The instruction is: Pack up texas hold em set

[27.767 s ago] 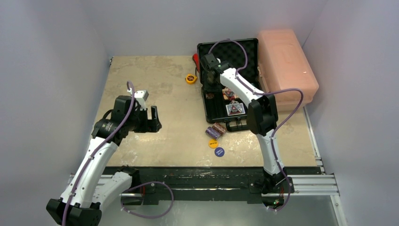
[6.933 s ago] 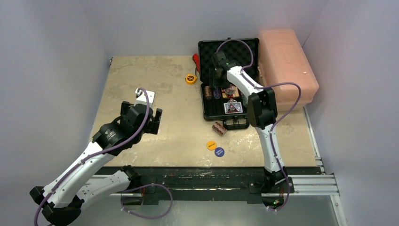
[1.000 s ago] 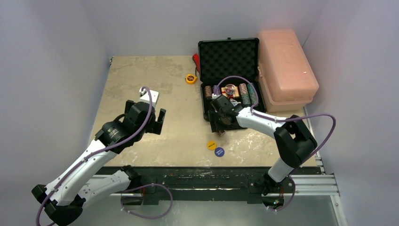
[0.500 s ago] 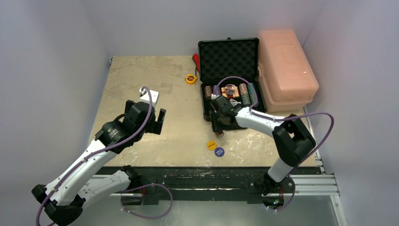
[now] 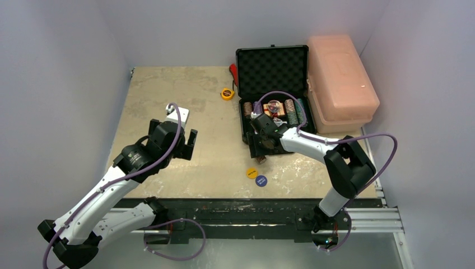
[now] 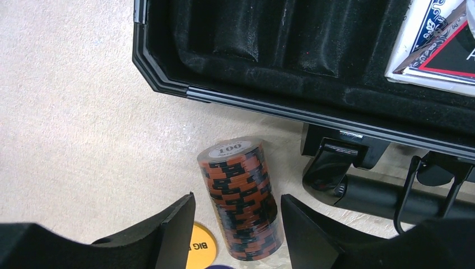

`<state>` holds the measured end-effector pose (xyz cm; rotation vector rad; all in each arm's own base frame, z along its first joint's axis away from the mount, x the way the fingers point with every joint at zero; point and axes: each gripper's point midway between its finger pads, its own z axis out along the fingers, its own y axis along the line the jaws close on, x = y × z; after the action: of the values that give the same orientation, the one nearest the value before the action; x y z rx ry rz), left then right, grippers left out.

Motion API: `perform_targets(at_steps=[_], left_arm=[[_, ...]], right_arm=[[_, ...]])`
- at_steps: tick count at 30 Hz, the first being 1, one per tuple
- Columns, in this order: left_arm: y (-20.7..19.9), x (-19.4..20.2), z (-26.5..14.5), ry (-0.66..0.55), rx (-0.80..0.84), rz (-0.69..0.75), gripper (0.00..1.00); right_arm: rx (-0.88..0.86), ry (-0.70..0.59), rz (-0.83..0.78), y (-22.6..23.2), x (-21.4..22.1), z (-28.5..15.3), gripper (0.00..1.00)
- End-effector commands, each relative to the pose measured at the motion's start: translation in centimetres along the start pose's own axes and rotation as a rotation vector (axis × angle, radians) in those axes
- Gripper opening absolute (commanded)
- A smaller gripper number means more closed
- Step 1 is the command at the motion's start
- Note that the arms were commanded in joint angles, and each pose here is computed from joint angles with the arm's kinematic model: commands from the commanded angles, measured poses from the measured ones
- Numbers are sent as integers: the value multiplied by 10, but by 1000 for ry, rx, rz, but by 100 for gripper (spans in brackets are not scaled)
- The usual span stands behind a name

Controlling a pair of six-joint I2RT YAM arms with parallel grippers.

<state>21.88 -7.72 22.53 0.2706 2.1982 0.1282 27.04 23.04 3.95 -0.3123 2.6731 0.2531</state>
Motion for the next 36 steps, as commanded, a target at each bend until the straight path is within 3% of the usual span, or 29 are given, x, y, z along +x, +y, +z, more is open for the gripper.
perform_targets(at_steps=[1, 9, 17, 27, 36], left_arm=[[1, -6, 0, -28, 1, -8, 97], [1, -6, 0, -28, 2, -8, 97], [0, -7, 0, -29, 5, -7, 97], [1, -6, 0, -30, 2, -9, 97], [2, -6, 0, -30, -3, -9, 97]], right_arm=[[-19, -1, -11, 5, 0, 3, 61], [-18, 21, -10, 4, 6, 11, 57], [-18, 17, -12, 5, 3, 9, 44], [-58, -31, -15, 17, -20, -15, 0], [-109, -126, -12, 31, -57, -58, 0]])
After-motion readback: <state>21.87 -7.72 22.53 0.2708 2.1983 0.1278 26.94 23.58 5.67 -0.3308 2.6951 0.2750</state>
